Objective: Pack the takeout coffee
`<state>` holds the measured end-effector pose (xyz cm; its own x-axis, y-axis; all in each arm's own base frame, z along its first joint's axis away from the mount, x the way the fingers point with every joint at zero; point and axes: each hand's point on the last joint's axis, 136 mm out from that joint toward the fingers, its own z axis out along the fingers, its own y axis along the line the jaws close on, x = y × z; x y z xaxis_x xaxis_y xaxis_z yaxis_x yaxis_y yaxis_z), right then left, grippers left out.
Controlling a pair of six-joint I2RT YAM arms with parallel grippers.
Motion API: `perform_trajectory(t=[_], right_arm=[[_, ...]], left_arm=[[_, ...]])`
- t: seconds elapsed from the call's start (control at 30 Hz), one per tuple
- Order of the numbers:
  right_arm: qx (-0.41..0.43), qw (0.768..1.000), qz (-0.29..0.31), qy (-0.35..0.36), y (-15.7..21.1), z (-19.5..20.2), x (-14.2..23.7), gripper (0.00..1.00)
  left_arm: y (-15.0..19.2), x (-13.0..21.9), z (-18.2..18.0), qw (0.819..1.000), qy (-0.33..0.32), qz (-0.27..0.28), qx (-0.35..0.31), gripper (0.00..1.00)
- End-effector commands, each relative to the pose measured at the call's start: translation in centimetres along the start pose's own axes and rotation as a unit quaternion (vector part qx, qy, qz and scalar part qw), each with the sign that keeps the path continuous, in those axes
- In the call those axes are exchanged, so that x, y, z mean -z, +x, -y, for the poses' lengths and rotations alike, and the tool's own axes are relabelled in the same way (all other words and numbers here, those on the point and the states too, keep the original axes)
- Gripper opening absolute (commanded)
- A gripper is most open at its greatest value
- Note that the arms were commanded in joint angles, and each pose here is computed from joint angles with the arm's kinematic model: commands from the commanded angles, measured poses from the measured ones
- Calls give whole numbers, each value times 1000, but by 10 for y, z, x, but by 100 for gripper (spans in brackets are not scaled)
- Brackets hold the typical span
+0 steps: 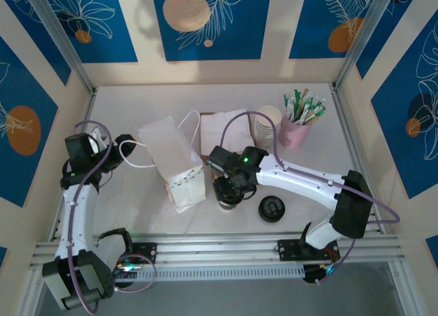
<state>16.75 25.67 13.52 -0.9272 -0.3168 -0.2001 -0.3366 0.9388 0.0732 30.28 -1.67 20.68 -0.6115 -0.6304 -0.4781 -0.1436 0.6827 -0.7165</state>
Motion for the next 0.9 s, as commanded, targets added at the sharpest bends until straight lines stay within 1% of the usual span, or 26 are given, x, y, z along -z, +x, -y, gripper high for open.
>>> perform_trajectory(t=[0.0, 0.2, 0.57, 0.67, 0.87], right_arm=[[-10, 999, -11, -30, 5, -8, -1, 73], [-10, 999, -13, -37, 5, -11, -1, 74], [9, 1000, -9, 9, 1, -9, 4, 76], [15, 1000, -7, 13, 0, -12, 5, 82], [23, 1000, 5, 20, -5, -16, 11, 86]], left_arm=[[4, 1, -1, 1000, -3, -3, -7, 77], [3, 1, 0, 1000, -3, -3, -7, 77], [3, 1, 0, 1000, -2, -3, -7, 77], [3, 1, -1, 1000, -3, -3, -7, 77], [4, 1, 0, 1000, -2, -3, -7, 77]])
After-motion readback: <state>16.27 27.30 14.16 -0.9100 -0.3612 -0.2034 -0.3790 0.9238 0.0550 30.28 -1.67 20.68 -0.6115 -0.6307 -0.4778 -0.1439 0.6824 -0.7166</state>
